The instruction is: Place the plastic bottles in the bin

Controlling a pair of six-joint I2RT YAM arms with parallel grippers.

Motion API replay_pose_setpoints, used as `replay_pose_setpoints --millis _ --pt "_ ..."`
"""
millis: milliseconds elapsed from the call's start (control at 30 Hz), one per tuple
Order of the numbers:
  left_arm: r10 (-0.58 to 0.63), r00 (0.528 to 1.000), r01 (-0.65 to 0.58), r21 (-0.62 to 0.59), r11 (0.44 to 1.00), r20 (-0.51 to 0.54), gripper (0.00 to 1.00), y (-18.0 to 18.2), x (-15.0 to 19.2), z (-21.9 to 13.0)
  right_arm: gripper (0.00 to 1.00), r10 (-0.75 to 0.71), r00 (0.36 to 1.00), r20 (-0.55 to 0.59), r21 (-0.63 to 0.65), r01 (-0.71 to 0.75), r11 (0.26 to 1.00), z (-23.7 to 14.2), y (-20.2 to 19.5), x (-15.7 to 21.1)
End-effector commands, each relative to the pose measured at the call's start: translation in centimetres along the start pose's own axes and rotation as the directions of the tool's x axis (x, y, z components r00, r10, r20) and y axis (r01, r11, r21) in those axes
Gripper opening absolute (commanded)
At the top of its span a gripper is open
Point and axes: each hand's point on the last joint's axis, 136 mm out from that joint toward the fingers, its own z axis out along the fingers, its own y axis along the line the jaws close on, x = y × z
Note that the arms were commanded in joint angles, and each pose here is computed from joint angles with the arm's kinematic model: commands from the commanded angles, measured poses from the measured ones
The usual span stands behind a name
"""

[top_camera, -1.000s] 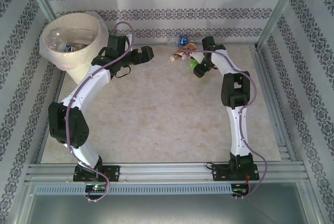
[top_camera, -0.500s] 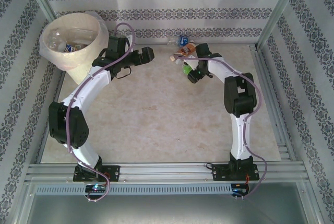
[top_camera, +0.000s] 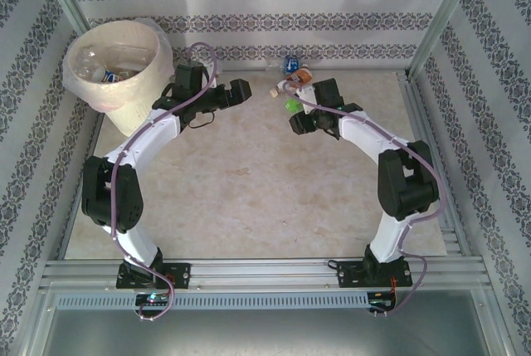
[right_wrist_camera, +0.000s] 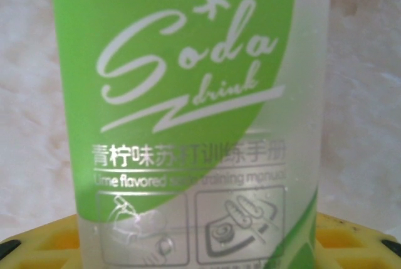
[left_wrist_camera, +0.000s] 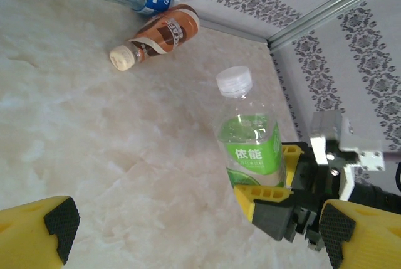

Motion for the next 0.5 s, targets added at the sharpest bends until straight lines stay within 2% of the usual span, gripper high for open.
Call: replay_pose_setpoints --millis 0,133,300,467 --pt "-0.033 0.999 0.035 0.078 0.996 -0.027 1.00 -1.1 0.7 1.3 0.46 0.097 0.989 0.108 -0.140 -0.082 0.987 -1.0 4.0 -1.6" --pt "-0.015 0.997 0.023 0.105 0.994 -0.079 1.00 -2.1 1.9 2.0 0.46 0.157 0.971 0.178 -0.232 -0.114 0.966 -1.6 6.8 -2.6" --pt "0.028 0.986 -0.004 0.142 0.990 -0.166 0.99 -3.4 4.0 3.6 0.47 0.139 0.976 0.170 -0.316 -0.079 0.946 -1.2 9.1 -3.1" --pt "0.028 0.986 -0.010 0.114 0.993 -0.166 1.00 -3.2 4.2 4.5 0.47 0.137 0.975 0.173 -0.386 -0.060 0.920 -1.2 10.3 -3.8"
